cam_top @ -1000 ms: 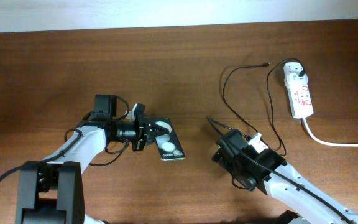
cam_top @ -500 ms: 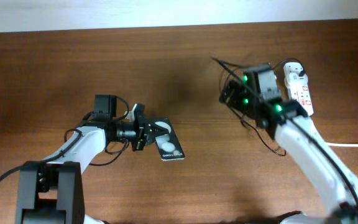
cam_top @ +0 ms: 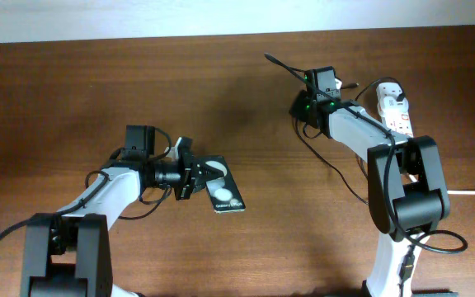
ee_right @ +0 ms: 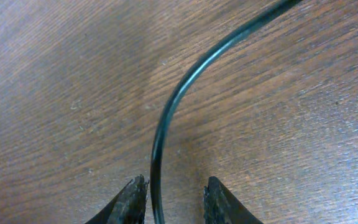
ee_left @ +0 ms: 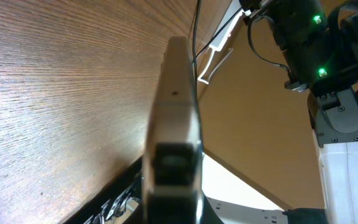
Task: Plug charger to phone and switch on socket
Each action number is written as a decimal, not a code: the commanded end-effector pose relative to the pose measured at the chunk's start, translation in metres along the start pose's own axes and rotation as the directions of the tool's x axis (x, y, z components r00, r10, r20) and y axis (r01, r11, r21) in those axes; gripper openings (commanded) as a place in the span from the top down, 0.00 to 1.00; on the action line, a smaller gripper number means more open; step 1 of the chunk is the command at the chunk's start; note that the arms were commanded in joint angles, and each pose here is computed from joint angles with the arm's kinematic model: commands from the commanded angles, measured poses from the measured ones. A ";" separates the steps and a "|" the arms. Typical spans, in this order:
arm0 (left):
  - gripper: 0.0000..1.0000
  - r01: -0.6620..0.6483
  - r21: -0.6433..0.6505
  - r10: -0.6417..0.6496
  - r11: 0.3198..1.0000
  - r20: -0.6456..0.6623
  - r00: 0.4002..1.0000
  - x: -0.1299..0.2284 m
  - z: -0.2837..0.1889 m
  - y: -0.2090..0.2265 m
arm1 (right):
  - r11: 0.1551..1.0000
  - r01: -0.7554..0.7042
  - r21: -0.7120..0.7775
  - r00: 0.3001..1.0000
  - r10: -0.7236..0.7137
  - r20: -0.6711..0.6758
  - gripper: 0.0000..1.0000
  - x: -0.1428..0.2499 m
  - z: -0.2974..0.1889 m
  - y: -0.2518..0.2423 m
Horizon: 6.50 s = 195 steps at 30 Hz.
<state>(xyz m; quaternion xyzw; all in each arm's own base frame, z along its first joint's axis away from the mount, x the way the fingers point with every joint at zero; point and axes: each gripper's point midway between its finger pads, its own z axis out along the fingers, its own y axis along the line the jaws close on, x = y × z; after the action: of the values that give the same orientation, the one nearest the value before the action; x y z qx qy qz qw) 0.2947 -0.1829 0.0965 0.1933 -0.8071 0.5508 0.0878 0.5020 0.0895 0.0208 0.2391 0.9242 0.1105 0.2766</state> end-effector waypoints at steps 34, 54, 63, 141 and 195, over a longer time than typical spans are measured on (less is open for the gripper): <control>1.00 -0.042 0.032 0.043 0.999 -0.020 0.999 0.002 -0.001 -0.012 | 0.955 0.283 0.091 0.935 -0.254 -0.248 0.87 0.083 0.016 -0.011; 1.00 -0.043 0.027 0.043 0.999 -0.015 0.999 0.001 -0.001 -0.011 | 0.771 0.633 0.066 0.691 -0.524 -0.498 0.50 0.154 -0.022 -0.014; 1.00 -0.043 0.027 0.043 0.999 -0.015 0.999 0.001 -0.001 -0.011 | 0.795 0.588 0.150 0.757 -0.476 -0.446 0.59 0.140 -0.018 -0.016; 1.00 -0.336 0.372 0.312 0.865 0.126 0.942 -0.020 -0.044 -0.146 | 0.695 0.618 -0.368 0.707 -0.696 -0.125 0.96 0.195 -0.301 0.116; 0.97 -0.552 -0.230 0.552 0.802 -0.068 0.831 -0.109 0.139 -0.063 | 0.729 0.596 -0.337 0.801 -0.515 0.304 0.01 0.117 -0.470 -0.018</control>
<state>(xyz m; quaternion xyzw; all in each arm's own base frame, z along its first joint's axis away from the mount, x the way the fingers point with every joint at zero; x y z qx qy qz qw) 0.4206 -0.3115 0.0623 -0.0587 -0.8778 0.4742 -0.0330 0.1422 0.1009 0.3456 -0.1120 0.8775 0.1971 0.4226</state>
